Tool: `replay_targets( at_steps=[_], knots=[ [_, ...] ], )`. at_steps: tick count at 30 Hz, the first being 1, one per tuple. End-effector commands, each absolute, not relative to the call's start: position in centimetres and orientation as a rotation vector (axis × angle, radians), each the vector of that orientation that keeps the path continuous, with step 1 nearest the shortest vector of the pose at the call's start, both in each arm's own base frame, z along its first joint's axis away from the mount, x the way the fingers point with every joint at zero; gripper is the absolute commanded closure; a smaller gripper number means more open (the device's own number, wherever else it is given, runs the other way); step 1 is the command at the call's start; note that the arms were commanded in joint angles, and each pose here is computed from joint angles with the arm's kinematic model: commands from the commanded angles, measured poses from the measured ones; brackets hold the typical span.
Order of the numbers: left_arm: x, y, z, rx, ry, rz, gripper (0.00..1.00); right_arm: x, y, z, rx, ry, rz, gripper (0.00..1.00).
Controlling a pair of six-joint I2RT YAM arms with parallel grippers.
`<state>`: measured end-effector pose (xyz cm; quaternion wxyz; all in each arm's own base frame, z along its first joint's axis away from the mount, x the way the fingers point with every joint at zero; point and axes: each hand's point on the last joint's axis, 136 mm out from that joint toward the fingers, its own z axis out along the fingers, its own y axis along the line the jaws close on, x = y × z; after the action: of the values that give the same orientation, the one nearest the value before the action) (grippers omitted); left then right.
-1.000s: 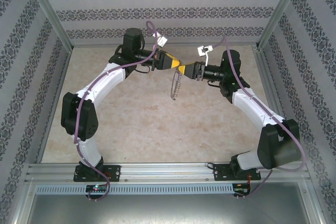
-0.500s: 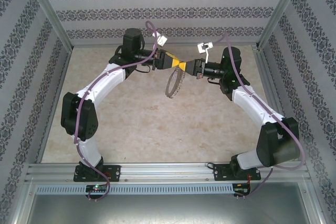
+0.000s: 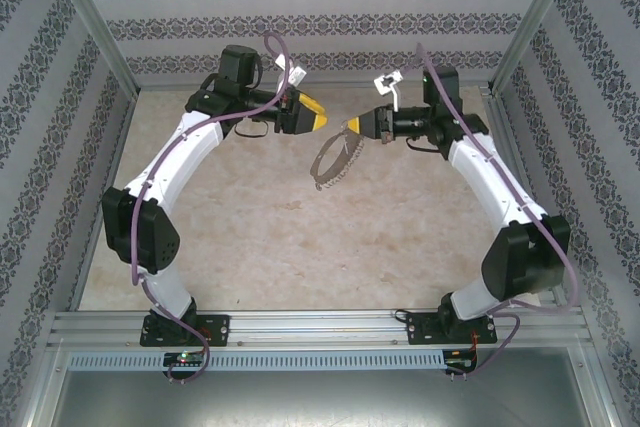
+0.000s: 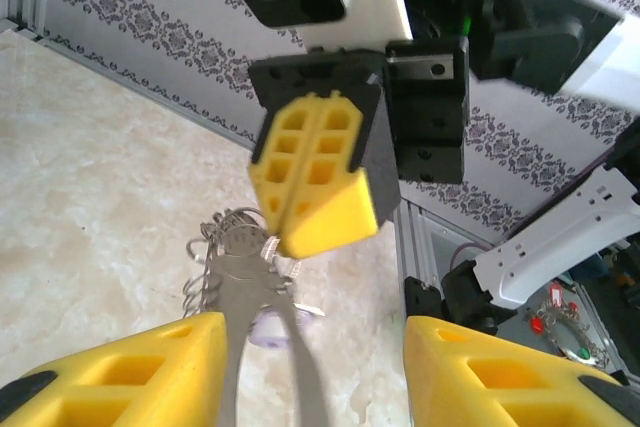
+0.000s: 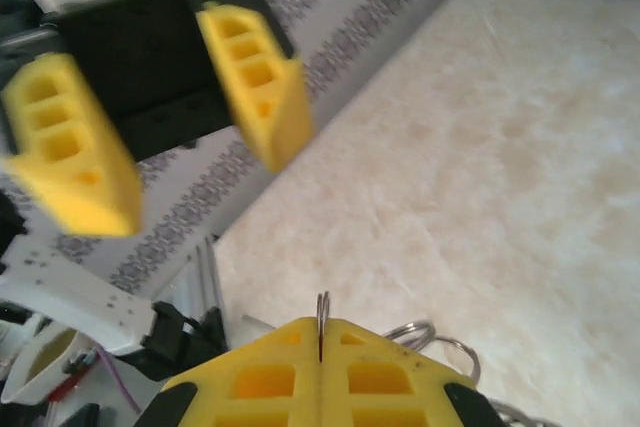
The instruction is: Put the keys on the keyring
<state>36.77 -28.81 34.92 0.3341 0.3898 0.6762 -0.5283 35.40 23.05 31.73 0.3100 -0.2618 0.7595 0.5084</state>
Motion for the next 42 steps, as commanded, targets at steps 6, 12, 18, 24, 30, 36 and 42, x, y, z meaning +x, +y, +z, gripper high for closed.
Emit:
replay_targets(
  at_steps=[6, 12, 18, 24, 30, 36, 42],
  knots=[
    [36.7, -27.5, 34.3, 1.042, 1.787, -1.342, 0.50, 34.4, 24.3, 28.6, -0.968, 2.217, 1.051, 1.00],
    [37.2, -27.3, 33.4, 1.032, 1.806, -1.379, 0.50, 34.8, 24.0, 30.4, -1.015, 2.143, 1.079, 1.00],
    [37.3, -27.9, 32.5, 1.033, 1.802, -1.477, 0.61, 34.4, 24.2, 31.6, -1.037, 2.079, 1.133, 1.00],
    [37.2, -29.3, 32.4, 1.057, 1.783, -1.520, 0.60, 34.7, 24.6, 31.3, -1.043, 2.077, 1.168, 1.00],
    [37.1, -30.7, 32.1, 1.086, 1.769, -1.566, 0.64, 34.7, 24.7, 31.2, -1.042, 2.065, 1.202, 1.00],
    [36.6, -31.4, 32.2, 1.112, 1.750, -1.586, 0.67, 34.5, 24.8, 31.3, -1.041, 2.055, 1.215, 1.00],
    [36.2, -31.8, 32.3, 1.128, 1.736, -1.609, 0.68, 34.3, 24.9, 31.8, -1.039, 2.039, 1.227, 1.00]
  ],
)
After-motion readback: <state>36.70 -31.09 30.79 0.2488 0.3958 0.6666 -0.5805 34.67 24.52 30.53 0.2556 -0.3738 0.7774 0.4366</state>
